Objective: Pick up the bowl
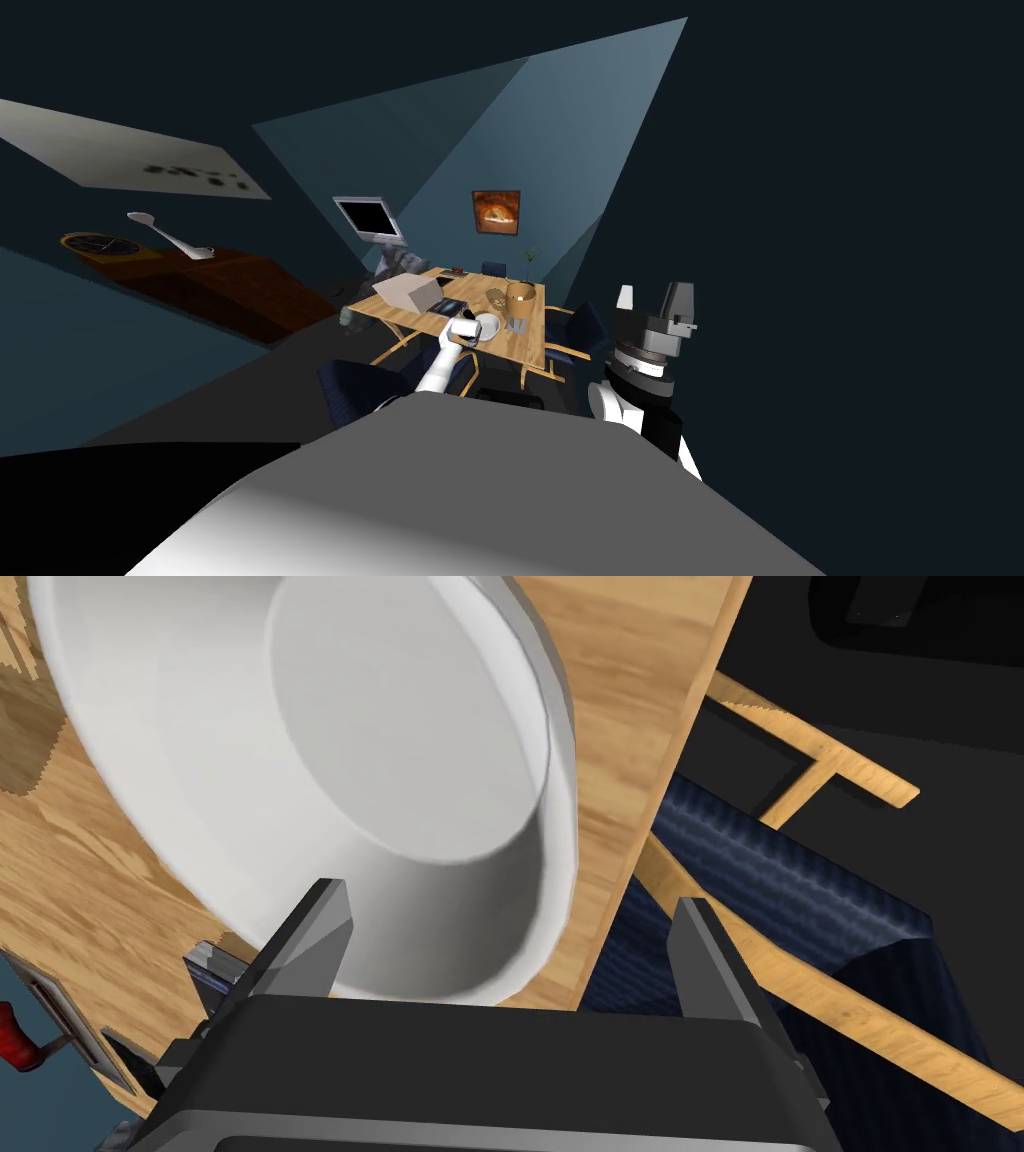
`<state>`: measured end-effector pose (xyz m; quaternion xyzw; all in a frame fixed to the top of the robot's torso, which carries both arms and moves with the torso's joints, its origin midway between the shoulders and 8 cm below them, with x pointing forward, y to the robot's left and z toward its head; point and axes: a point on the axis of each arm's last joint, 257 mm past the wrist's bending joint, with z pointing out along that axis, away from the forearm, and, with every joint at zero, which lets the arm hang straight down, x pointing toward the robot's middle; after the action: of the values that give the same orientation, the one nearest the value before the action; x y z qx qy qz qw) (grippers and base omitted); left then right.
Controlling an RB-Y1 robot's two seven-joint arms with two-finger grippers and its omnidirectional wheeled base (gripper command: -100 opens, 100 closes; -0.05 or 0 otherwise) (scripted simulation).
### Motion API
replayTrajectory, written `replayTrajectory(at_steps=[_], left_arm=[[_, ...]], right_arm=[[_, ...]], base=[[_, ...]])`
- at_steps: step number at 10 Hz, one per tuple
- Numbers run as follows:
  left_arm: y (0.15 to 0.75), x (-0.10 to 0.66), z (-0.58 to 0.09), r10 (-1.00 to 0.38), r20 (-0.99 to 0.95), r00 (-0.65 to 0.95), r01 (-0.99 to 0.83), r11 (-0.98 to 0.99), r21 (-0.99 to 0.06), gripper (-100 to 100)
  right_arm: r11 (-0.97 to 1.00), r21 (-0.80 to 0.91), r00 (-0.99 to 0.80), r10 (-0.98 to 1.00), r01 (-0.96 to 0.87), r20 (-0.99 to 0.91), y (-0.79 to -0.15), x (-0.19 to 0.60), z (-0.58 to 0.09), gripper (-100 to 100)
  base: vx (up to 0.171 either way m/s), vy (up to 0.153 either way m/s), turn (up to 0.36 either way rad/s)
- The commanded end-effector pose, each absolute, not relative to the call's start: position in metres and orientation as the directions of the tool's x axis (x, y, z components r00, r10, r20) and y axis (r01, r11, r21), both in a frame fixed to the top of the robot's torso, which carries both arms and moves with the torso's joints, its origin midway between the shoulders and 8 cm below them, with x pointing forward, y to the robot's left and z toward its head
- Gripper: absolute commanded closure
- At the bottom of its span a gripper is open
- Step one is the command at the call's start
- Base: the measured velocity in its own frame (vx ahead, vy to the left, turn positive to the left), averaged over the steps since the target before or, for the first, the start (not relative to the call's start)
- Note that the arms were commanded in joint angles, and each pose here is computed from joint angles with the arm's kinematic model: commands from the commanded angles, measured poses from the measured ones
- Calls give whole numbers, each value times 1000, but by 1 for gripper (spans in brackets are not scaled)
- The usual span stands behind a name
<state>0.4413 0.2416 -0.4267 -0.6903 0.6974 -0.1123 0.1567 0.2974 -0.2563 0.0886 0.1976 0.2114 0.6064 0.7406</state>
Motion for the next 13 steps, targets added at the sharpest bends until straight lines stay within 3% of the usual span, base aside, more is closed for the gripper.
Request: replayTrajectory(at_steps=[1, 13], left_arm=[[241, 455, -427, -998, -62, -17, -917, 41, -397, -100], [314, 462, -465, -998, -33, 47, -937, -33, -349, -100]], right_arm=[[186, 549, 175, 982, -815, -74, -256, 297, 89, 0], [186, 549, 175, 982, -815, -73, -256, 297, 89, 0]], base=[[-67, -13, -318], [-60, -18, -159]])
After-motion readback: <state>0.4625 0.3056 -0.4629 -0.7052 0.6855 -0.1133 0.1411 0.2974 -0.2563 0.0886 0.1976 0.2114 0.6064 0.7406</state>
